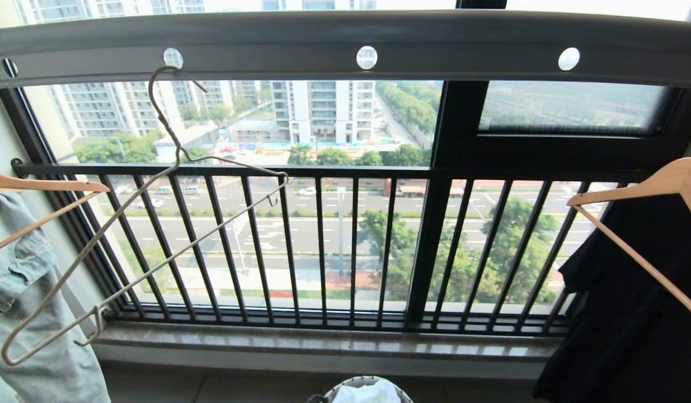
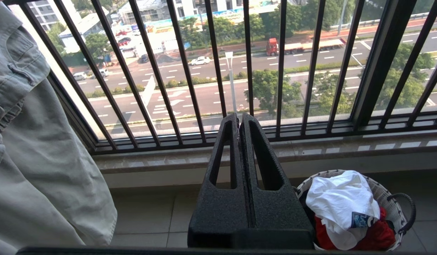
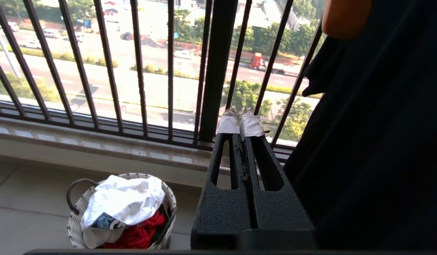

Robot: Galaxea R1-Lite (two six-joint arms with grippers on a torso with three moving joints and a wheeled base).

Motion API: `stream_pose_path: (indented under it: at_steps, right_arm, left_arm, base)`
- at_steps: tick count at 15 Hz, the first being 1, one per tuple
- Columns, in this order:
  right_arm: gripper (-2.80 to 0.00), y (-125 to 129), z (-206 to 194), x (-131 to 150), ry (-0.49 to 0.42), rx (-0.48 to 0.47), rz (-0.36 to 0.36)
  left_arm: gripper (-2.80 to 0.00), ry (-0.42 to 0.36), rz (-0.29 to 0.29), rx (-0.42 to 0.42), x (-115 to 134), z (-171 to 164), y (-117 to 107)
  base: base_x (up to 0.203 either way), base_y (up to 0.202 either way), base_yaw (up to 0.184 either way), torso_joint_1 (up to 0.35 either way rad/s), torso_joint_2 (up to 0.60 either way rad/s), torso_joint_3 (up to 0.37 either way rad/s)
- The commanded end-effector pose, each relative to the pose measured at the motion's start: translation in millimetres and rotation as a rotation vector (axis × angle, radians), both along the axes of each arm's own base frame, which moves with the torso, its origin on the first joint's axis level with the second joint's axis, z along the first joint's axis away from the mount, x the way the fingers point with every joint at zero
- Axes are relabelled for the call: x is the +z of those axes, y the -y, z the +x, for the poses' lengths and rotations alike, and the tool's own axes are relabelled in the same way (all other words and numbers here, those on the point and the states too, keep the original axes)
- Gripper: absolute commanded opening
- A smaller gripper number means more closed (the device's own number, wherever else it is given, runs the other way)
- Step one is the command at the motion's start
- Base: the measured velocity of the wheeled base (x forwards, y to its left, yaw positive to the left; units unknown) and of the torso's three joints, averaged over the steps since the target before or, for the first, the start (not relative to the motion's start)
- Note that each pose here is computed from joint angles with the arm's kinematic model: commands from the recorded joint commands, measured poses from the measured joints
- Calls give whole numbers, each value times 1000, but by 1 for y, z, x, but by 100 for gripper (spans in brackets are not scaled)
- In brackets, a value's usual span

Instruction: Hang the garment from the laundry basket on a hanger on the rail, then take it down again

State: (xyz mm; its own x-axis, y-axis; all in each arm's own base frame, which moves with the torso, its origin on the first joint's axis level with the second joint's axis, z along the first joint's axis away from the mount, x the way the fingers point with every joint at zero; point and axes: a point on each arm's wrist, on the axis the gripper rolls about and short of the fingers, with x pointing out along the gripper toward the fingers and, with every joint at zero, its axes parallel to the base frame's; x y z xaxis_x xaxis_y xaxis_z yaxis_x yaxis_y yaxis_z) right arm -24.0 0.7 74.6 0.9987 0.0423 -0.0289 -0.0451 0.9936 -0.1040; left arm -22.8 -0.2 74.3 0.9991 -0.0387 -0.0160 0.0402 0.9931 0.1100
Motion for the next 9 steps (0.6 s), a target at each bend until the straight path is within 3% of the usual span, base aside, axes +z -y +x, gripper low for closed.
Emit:
stream_pose_path:
  at_steps: [1,5,9]
  right_arm:
    - [-280,0,0,0,0,4,0]
    - [-280,0,0,0,4,2,7]
    - [-280,0,0,0,4,2,6]
  left_arm:
    - [-280,1,-1,0,0,0,0]
    - [-280,3,-5,5,0,0,0]
    - [-280,7,-80,8,1,0,0]
  base:
    - [0,0,0,0,0,0]
    - [0,0,0,0,0,0]
    - [0,0,0,0,0,0]
